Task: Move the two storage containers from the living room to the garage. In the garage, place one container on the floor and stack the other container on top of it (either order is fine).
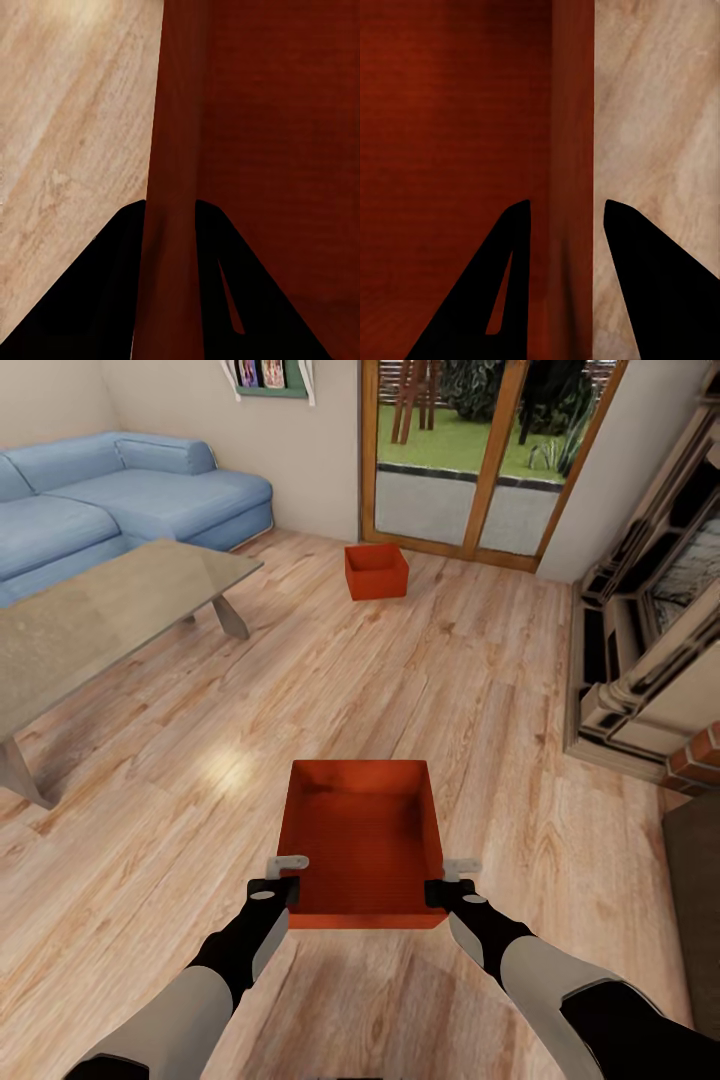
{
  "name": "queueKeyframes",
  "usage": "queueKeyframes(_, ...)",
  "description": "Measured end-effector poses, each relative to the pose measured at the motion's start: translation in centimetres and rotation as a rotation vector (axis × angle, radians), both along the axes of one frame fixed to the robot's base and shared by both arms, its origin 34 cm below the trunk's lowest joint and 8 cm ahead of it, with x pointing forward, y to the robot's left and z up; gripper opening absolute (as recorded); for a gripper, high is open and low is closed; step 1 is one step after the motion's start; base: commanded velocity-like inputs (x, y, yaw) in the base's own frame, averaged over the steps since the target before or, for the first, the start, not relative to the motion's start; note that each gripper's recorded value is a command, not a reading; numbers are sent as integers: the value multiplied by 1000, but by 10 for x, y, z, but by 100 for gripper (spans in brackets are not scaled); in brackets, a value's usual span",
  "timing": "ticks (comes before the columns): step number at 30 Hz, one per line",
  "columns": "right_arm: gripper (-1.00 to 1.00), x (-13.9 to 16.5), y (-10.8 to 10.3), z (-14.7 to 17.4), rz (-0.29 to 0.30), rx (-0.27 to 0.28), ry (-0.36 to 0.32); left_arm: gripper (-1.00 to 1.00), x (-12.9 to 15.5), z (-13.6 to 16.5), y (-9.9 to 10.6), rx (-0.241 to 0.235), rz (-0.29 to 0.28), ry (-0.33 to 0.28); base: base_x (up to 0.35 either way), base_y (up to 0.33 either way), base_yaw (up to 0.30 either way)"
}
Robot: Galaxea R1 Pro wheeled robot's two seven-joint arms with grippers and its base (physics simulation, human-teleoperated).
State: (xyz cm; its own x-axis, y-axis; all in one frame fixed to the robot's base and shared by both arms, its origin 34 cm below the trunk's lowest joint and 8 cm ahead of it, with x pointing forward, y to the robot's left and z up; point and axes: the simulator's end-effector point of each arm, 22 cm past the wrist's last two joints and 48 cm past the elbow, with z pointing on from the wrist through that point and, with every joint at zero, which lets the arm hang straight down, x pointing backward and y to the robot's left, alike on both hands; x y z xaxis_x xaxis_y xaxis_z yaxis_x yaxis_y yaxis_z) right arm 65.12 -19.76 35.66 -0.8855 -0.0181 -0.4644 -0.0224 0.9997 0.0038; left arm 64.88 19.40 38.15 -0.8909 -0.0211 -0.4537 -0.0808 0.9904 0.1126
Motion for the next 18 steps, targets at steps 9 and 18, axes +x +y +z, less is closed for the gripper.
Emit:
queueKeyframes(9, -100, 3, 0, 18, 0, 0, -2, -100, 3, 18, 0, 0, 0, -2, 0, 0, 0)
queueKeyframes(18, -100, 5, 0, 35, 0, 0, -2, -100, 5, 35, 0, 0, 0, -2, 0, 0, 0)
